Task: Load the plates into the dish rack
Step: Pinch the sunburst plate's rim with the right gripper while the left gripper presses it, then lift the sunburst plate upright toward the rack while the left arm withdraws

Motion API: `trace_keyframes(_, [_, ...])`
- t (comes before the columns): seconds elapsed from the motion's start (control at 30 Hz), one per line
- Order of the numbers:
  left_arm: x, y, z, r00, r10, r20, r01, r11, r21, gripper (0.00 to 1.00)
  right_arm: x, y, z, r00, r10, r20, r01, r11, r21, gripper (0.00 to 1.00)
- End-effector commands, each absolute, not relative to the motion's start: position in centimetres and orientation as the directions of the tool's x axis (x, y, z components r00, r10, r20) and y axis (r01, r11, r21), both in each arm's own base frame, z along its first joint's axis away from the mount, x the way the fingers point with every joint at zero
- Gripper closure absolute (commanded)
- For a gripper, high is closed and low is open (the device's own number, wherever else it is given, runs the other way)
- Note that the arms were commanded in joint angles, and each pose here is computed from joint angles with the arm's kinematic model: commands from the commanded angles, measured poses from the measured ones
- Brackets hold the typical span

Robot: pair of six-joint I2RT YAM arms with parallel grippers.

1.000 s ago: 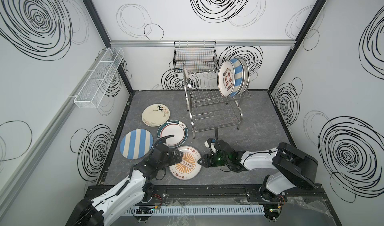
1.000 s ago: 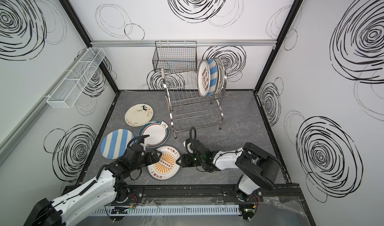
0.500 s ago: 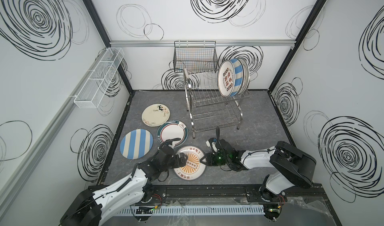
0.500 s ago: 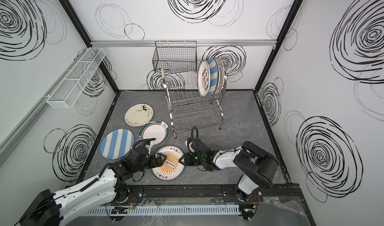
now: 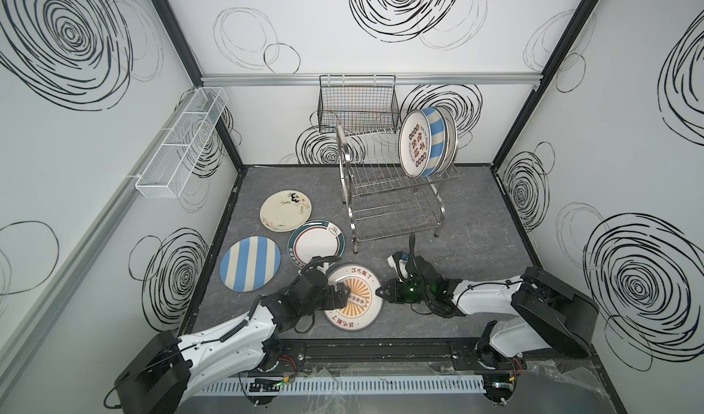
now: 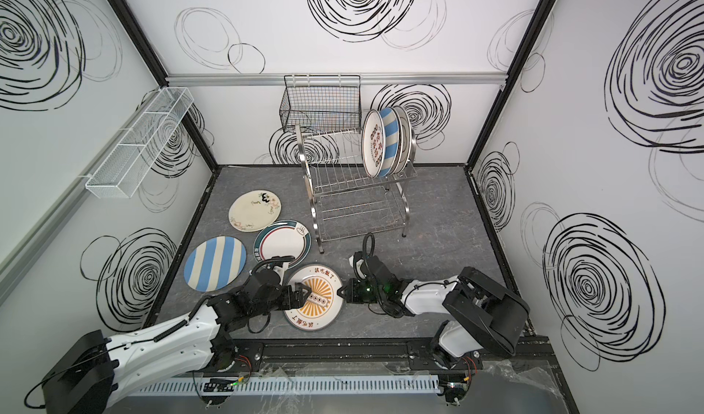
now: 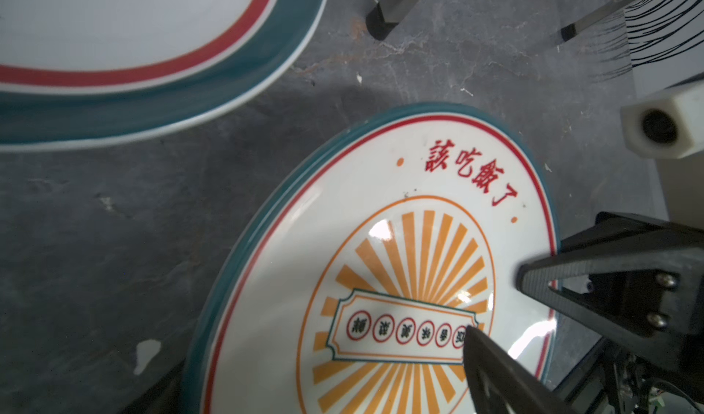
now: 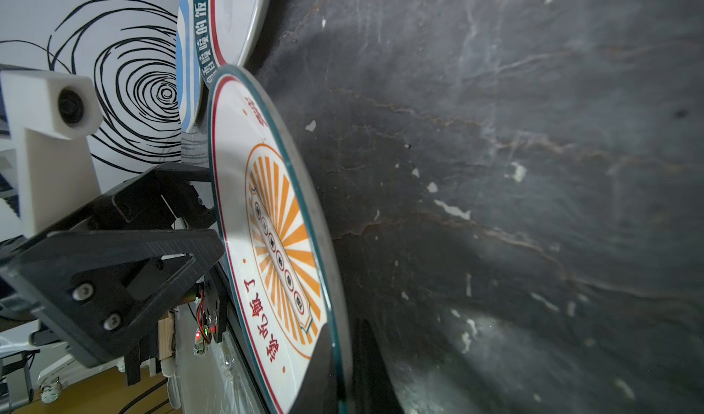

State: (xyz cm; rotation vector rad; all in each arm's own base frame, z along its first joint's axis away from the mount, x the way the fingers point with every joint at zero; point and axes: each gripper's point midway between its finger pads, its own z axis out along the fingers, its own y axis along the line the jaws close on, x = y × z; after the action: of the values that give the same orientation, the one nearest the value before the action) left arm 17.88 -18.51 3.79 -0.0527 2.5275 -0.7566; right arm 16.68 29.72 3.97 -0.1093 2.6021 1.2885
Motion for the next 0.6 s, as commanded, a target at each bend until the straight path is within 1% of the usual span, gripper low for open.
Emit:
trace_keyframes(0.0, [18.9, -21.4, 7.3, -0.839, -0.205, -0.504, 0.178, 0.772, -0.610, 0.04, 17.6, 30.6, 6.4, -0.957, 0.070, -0.283, -0.199, 0.552, 0.810, 0.99])
trace_keyframes(0.03, [18.9, -21.6, 7.3, -0.838, -0.201, -0.507, 0.182, 0.773, -0.607, 0.04, 17.7, 30.5, 6.3, -0.956, 0.075, -0.282, -0.194, 0.561, 0.805, 1.00])
trace_keyframes(0.2, [19.4, -21.2, 7.8, -0.824, -0.189, -0.534, 0.188, 0.798, -0.573, 0.04, 18.1, 28.9, 6.9, -0.948, 0.098, -0.302, -0.190, 0.588, 0.786, 1.00])
trace_keyframes(0.43, [20.8, -19.6, 9.4, -0.791, -0.228, -0.568, 0.176, 0.804, -0.568, 0.04, 18.8, 24.7, 8.4, -0.923, 0.178, -0.341, -0.162, 0.624, 0.765, 1.00])
trace_keyframes(0.57, [22.4, -18.3, 11.0, -0.766, -0.221, -0.604, 0.185, 0.824, -0.535, 0.04, 18.8, 23.1, 9.8, -0.887, 0.132, -0.441, -0.244, 0.679, 0.693, 1.00])
